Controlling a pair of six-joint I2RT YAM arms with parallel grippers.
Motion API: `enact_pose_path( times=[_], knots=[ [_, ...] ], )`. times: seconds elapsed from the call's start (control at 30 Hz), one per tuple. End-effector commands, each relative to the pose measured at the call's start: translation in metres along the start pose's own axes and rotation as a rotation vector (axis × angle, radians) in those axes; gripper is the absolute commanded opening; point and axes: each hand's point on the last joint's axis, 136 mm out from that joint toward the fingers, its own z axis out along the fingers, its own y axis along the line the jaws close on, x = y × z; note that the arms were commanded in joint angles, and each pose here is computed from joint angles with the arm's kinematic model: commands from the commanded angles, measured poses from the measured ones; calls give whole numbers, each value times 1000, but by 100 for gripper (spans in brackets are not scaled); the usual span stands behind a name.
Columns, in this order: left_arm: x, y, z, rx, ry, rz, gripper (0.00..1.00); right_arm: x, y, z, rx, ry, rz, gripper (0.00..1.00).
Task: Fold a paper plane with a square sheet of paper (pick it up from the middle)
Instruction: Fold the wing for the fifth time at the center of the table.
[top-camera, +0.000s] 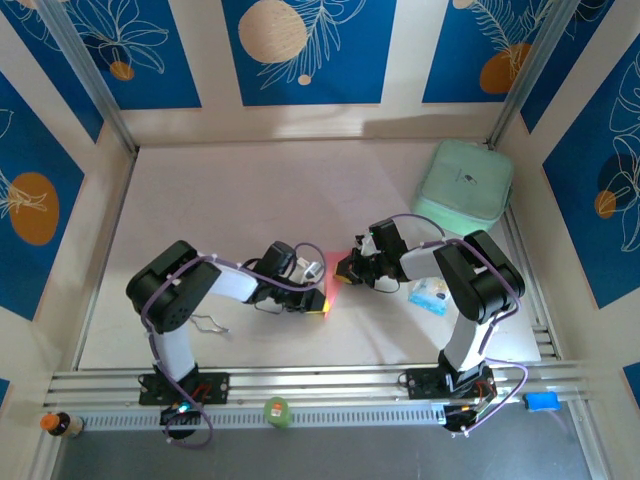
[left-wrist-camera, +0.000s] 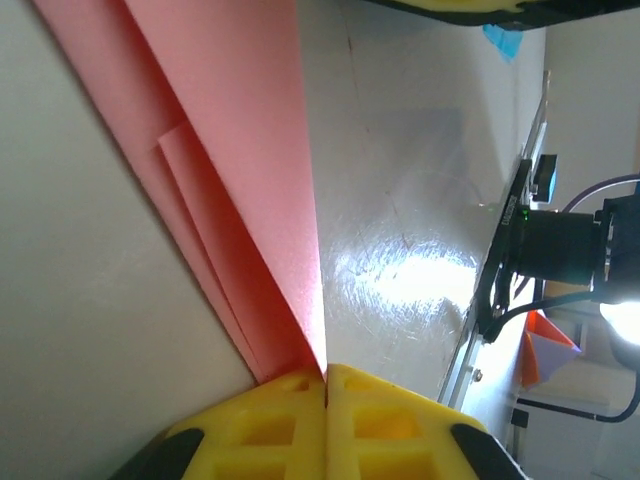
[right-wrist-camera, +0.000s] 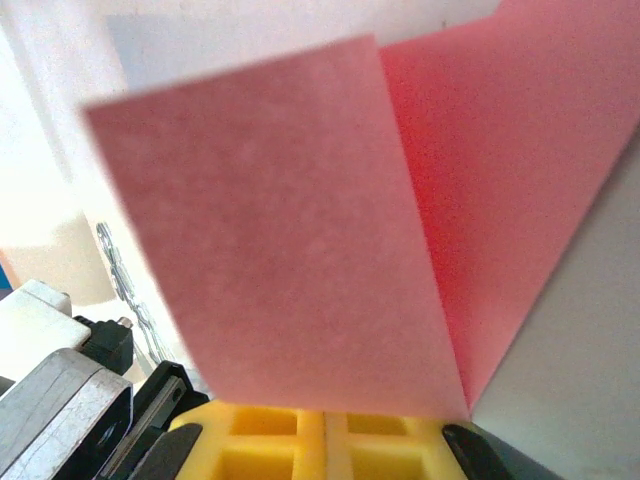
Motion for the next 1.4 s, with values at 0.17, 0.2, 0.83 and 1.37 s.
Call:
enact_pose_path(
  times=[0.17, 0.2, 0.83, 1.37],
  knots=[
    [34, 17, 2, -131, 115, -35, 0, 20, -74, 3, 259, 9, 166, 1],
    [35, 17, 2, -134, 117, -32, 0, 20, -74, 3, 258, 10, 165, 1],
    [32, 14, -4, -178, 81, 5, 0, 22, -73, 2, 255, 6, 164, 1],
    [5, -12, -44, -263, -126, 127, 16, 23, -68, 2, 253, -26, 188, 1]
  ],
)
